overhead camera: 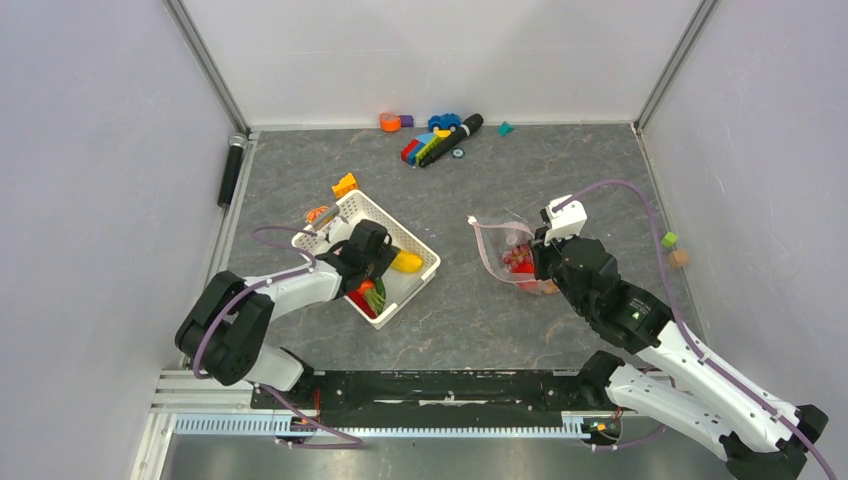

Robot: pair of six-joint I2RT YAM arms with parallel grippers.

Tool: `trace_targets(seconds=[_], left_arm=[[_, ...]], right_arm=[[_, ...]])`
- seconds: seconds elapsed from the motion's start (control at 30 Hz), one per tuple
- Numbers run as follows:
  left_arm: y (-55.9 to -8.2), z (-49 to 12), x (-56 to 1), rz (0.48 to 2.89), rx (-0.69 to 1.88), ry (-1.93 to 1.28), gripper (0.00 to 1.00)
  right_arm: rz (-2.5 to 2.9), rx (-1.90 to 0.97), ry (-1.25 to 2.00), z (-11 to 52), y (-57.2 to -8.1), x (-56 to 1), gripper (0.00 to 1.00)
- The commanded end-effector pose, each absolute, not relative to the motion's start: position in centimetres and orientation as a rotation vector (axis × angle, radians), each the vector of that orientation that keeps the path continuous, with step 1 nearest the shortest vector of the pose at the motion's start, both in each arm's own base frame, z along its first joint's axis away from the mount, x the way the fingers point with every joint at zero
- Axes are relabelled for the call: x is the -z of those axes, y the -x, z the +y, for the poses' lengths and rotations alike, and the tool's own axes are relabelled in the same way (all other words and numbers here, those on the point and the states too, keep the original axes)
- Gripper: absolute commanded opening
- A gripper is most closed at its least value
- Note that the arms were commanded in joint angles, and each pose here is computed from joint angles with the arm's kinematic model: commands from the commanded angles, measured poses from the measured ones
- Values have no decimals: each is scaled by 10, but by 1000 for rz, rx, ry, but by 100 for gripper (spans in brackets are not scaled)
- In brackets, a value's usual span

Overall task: Place the food in the zip-top bag and seal the zipper
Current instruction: Pick up the fake fruit from the bin.

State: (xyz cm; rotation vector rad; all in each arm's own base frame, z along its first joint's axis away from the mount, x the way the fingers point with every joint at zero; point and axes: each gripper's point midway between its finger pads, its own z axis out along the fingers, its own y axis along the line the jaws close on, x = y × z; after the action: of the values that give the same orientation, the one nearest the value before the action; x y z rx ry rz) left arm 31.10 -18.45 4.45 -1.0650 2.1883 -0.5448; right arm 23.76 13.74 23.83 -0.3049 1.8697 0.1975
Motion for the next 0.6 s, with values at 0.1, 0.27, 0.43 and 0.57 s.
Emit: trace_targets(seconds=[0.1, 0.27, 0.43, 0.57], left_arm=[[-323, -180, -64, 2116, 553, 1049, 18], [-319, -165, -87, 2038, 548, 1023, 2], [-314, -145, -121, 1916, 546, 984, 2], [-310, -129, -153, 1812, 547, 923, 2]], right_arm=[[1850, -185, 279, 135, -241, -243, 10], [1847, -181, 276, 134, -241, -244, 10], [1849, -184, 277, 135, -241, -244, 10], [1848, -186, 274, 135, -241, -245, 10]])
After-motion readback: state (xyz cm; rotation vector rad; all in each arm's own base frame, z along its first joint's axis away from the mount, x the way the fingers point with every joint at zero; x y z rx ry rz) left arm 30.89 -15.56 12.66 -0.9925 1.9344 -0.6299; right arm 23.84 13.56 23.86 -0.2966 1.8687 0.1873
